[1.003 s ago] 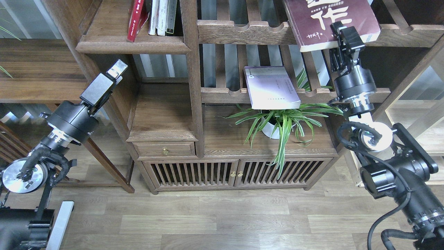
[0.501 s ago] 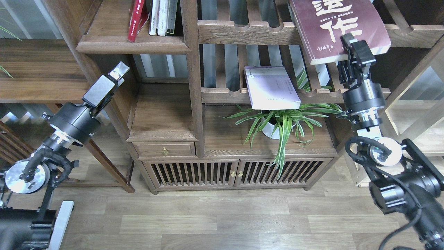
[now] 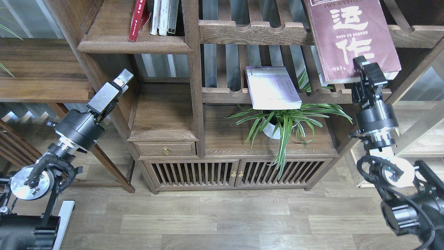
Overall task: Organize books on shelf
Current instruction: 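Tilt the maroon book out and pull it off the shelf with right gripper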
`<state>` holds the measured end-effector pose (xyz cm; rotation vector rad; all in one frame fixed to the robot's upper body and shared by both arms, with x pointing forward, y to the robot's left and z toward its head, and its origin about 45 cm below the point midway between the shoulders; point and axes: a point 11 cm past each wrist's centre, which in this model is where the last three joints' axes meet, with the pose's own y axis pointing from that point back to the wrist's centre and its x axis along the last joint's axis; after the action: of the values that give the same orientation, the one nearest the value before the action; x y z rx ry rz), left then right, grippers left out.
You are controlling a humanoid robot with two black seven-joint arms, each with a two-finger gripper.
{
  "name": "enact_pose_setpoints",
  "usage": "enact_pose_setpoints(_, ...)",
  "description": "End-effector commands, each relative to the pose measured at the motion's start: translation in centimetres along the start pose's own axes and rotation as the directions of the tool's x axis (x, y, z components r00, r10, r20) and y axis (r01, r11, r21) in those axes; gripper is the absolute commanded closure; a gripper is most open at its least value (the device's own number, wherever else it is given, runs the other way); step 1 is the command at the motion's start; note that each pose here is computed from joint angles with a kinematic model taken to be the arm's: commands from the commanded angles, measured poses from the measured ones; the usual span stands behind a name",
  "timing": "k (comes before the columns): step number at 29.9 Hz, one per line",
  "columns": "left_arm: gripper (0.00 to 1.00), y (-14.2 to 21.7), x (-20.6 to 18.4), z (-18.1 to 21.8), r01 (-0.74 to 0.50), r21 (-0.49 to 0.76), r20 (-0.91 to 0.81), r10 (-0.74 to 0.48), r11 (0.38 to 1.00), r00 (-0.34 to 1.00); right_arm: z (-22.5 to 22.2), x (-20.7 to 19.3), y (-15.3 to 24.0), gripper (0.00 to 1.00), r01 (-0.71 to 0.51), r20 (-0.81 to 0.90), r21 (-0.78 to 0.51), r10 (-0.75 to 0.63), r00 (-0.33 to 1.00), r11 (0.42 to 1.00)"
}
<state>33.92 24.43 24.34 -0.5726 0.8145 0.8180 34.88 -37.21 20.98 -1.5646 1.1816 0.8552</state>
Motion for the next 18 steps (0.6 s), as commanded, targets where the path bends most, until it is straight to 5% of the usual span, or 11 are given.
enact_pose_setpoints(1,0.01,0.0,0.0,-0.2,0.0,0.003,-0.005,0.0,1.0,1.0,-0.6,1.0,1.3,0.87,-0.037,0.004,0.024,0.037,0.999,0.999)
enact_pose_setpoints(18,0.01,-0.6,-0.2,-1.8,0.013,0.015,-0.046,-0.012,1.0,0.999,-4.6,3.0,4.2,0.87,-0.115,0.039,0.171,0.109,0.993,0.979)
